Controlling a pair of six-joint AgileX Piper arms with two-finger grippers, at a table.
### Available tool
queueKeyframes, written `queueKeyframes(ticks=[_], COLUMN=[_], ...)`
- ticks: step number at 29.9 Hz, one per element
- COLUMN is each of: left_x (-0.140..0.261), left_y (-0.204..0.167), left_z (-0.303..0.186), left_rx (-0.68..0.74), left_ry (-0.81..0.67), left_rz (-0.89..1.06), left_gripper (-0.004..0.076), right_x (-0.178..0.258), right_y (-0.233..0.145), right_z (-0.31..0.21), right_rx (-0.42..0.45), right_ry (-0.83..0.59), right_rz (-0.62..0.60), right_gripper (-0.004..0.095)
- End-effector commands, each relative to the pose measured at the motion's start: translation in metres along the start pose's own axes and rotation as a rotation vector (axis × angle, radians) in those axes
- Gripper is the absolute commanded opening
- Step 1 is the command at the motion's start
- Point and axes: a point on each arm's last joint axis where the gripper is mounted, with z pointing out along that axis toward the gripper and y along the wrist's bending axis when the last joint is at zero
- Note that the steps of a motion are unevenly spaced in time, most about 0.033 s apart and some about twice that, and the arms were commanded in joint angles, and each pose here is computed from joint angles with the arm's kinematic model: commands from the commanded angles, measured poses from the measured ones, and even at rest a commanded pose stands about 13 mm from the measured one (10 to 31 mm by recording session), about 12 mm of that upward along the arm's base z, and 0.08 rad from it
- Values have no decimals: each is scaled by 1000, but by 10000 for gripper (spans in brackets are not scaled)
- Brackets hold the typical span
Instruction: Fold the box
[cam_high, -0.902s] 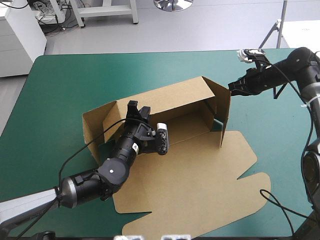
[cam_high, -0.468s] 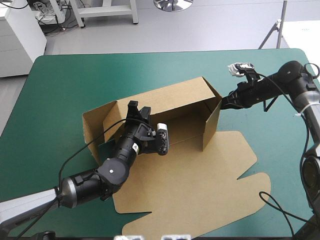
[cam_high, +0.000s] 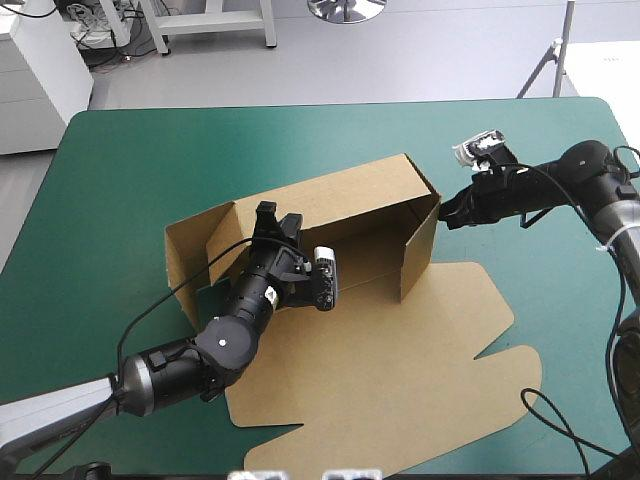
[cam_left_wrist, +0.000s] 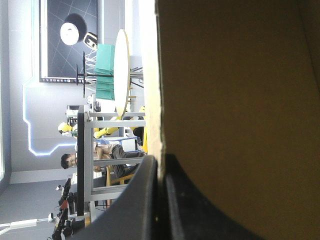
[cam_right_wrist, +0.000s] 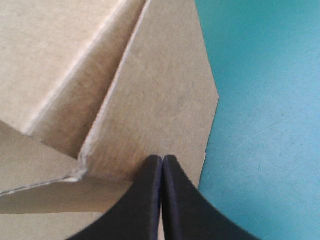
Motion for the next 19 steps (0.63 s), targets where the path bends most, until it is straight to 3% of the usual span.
queueKeyframes(ticks=[1, 6, 12, 14, 15, 19], left_x=[0, -1, -1, -1, -1, -1], left_y=[18, 18, 18, 18, 18, 18], left_z=[-7, -7, -7, -7, -7, -7], left_rx=[-78, -76, -75, -75, -75, -75], left_ry=[-17, -20, -22, -22, -22, -22], left_rz=[6, 6, 10, 10, 10, 10], left_gripper=[-10, -10, -10, -10, -10, -10], right_x=[-10, -5, -1, -1, -2, -5], right_y=[8, 8, 12, 11, 10, 2], right_z=[-9, -5, -5, -5, -5, -4], right_rx=[-30, -73, -118, -112, -100, -9], right_ry=[-55, -16, 28, 24, 18, -10], right_rz=[-66, -118, -155, -157, -157, -166], right_gripper=[-11, 113, 601, 707, 747, 743])
